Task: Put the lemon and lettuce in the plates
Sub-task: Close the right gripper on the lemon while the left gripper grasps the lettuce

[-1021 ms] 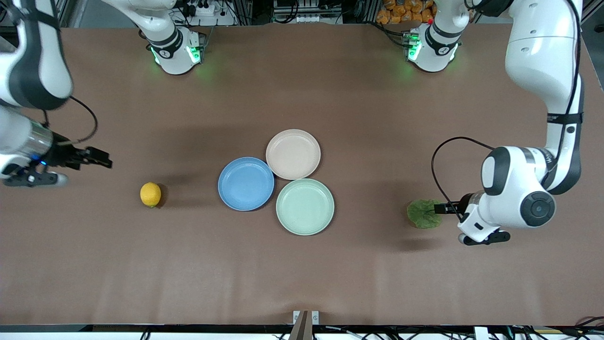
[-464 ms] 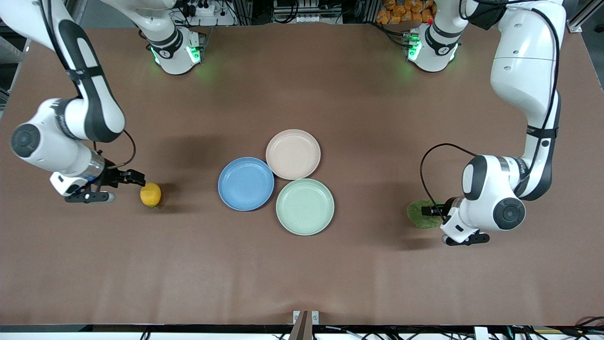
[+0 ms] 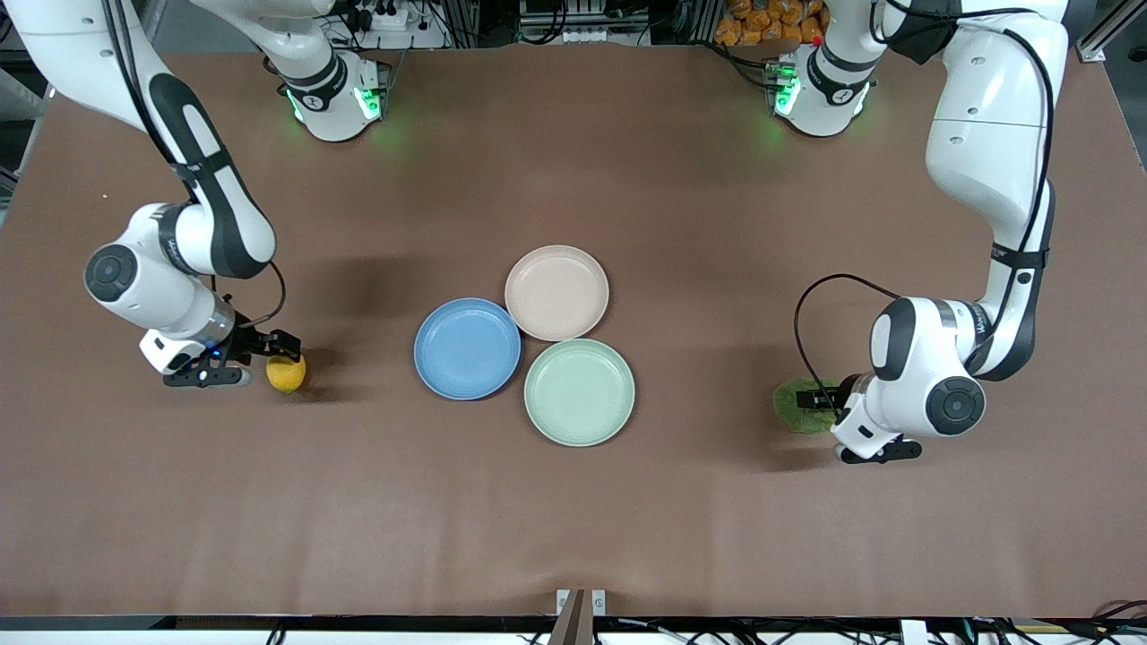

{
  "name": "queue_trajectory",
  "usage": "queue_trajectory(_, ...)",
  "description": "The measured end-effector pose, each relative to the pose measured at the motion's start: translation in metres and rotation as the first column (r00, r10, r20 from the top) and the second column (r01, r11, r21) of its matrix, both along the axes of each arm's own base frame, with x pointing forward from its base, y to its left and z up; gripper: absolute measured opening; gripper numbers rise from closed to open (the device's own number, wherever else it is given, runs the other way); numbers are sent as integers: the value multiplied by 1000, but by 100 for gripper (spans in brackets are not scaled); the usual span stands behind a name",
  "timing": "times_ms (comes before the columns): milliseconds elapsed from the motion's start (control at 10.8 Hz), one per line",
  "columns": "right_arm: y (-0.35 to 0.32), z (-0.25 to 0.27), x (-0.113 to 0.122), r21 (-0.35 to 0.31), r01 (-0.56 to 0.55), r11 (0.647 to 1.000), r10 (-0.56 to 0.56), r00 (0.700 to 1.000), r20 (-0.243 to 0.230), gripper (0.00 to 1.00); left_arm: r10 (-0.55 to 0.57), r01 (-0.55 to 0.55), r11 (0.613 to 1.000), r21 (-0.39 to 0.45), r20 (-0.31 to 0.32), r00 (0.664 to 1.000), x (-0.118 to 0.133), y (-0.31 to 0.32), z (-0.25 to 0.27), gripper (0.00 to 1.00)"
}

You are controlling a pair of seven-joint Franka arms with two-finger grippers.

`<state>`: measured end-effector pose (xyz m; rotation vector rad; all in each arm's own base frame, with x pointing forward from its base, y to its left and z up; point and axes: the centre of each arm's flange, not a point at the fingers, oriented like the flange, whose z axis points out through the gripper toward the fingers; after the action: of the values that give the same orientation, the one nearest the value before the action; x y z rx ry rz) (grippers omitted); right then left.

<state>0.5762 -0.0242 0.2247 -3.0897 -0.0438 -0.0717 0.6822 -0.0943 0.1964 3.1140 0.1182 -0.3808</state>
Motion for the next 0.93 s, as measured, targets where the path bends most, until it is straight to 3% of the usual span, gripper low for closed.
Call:
queue_trajectory(371,0,-28,1,-4,1,1000,-1,1000,27,99,1,-1,1000,0,5,1000,0,0,-8,100)
queue_trajectory(557,0,-35,1,-9,-7,1000,7,1000,28,90,2,-2,1000,0,4,1000,0,1,-11,100)
queue_trajectory(743,1,-35,2,-15,-16,1000,17,999,35,65,3,-3,1000,0,4,1000,0,2,-11,100)
queue_trajectory(929,1,-35,2,-17,-18,1000,19,999,37,65,4,-4,1000,1,4,1000,0,2,-11,93)
